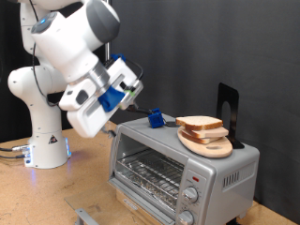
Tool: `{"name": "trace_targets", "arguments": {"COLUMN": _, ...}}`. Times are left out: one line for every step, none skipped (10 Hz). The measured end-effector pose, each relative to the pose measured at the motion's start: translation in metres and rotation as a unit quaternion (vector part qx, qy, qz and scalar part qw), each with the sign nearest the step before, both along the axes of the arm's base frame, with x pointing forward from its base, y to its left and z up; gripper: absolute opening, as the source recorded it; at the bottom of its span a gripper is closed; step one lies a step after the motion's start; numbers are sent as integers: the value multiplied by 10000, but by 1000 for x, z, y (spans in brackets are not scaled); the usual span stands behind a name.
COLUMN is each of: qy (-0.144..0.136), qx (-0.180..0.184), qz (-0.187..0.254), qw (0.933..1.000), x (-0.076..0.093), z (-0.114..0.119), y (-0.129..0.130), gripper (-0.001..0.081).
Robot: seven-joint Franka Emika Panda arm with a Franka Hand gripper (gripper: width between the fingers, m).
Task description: Make a piece of toast with the oven
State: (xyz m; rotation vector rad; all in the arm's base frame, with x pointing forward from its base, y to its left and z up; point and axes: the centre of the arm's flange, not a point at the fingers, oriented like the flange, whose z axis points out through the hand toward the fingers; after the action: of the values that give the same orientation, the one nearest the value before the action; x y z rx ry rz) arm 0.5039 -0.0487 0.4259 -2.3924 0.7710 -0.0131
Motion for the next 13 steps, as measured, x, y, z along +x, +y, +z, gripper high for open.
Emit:
{"name": "trace_targets", "arguments": {"qy": 22, "qx": 0, "qz": -5, "qw": 10000, "x": 0, "z": -2, "y": -1, "gripper": 805}}
{"name": "trace_targets", "arguments": {"qy": 61, "qx": 4, "qz": -21, "qw": 10000, "x": -1, "z": -5, "y": -3, "gripper": 805}}
{"name": "trace_targets", "arguments": {"qy": 85, "qx": 12, "qz": -58, "qw": 9999, "x": -1, "z": -7, "y": -7, "gripper": 805}}
{"name": "trace_targets", "arguments": {"qy": 83, "qx": 26, "qz": -68, "qw": 9999, "x": -2, "z": -8, "y": -10, "gripper": 805}}
{"name": "trace_targets", "arguments": {"qy": 75, "qx": 38, "qz": -29, "qw": 10000, "x": -2, "z": -8, "y": -11, "gripper": 805}}
{"name": "trace_targets", "arguments": {"qy": 62, "qx": 38, "qz": 5, "qw": 10000, "x": -3, "z": -8, "y": -11, "gripper": 805}}
{"name": "trace_targets", "arguments": {"qy": 56, "qx": 36, "qz": 21, "qw": 10000, "x": -3, "z": -8, "y": -11, "gripper": 805}}
{"name": "trace_targets", "arguments": {"qy": 57, "qx": 36, "qz": 20, "qw": 10000, "x": -3, "z": -8, "y": -11, "gripper": 805}}
{"name": "trace_targets", "arguments": {"qy": -23, "qx": 236, "qz": 147, "qw": 9996, "x": -2, "z": -6, "y": -5, "gripper": 805}}
{"name": "trace_targets", "arguments": {"qy": -241, "qx": 594, "qz": 430, "qw": 9970, "x": 0, "z": 3, "y": 9, "gripper": 805}}
{"name": "trace_targets", "arguments": {"qy": -393, "qx": 899, "qz": 759, "qw": 9923, "x": 1, "z": 13, "y": 24, "gripper": 805}}
{"name": "trace_targets", "arguments": {"qy": -466, "qx": 1069, "qz": 1231, "qw": 9855, "x": 1, "z": 23, "y": 39, "gripper": 805}}
{"name": "trace_targets", "arguments": {"qy": -552, "qx": 1074, "qz": 1752, "qw": 9771, "x": 0, "z": 33, "y": 54, "gripper": 805}}
